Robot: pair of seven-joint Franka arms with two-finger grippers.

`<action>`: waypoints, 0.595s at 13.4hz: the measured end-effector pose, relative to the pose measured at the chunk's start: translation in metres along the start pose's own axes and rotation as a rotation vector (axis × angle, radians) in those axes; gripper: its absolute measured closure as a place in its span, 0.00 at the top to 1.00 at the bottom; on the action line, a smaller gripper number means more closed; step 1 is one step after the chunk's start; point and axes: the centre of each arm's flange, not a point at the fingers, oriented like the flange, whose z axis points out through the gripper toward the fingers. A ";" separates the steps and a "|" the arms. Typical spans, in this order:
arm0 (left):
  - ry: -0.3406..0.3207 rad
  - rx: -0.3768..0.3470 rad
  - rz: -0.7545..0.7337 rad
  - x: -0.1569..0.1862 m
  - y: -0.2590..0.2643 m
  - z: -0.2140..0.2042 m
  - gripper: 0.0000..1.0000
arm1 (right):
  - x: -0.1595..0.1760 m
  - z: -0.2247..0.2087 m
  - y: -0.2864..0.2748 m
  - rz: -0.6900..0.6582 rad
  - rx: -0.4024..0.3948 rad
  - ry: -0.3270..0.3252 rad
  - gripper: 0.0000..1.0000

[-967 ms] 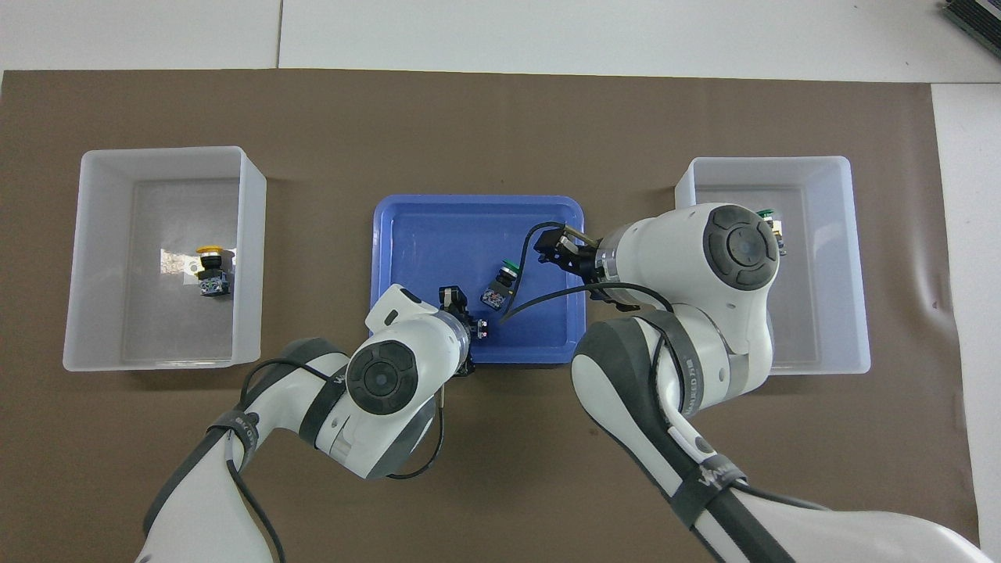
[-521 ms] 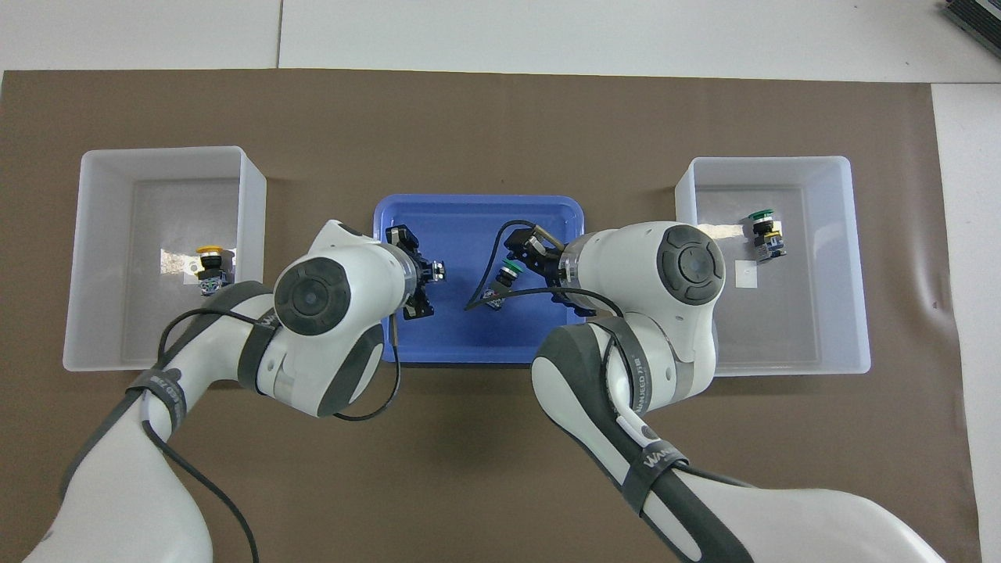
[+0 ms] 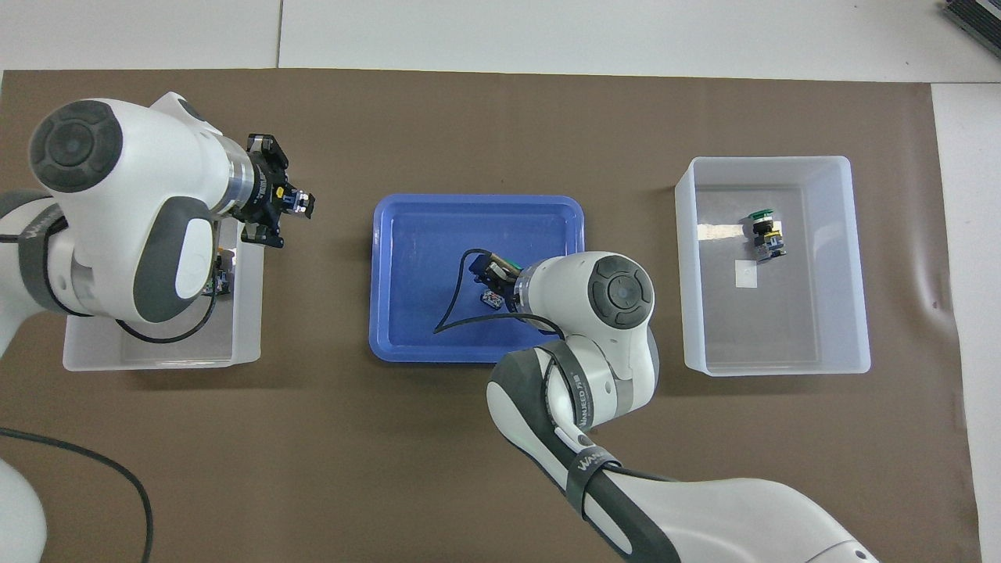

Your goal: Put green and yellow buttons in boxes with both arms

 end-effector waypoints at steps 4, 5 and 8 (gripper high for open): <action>0.002 0.068 0.392 0.095 -0.021 -0.003 0.15 | -0.002 0.016 0.003 -0.003 0.000 0.011 0.79; 0.000 0.076 0.496 0.118 -0.028 -0.004 0.15 | -0.002 0.016 0.003 -0.004 -0.001 0.010 0.68; -0.016 0.100 0.806 0.180 -0.054 -0.002 0.15 | -0.003 0.011 -0.001 -0.007 0.006 0.009 0.44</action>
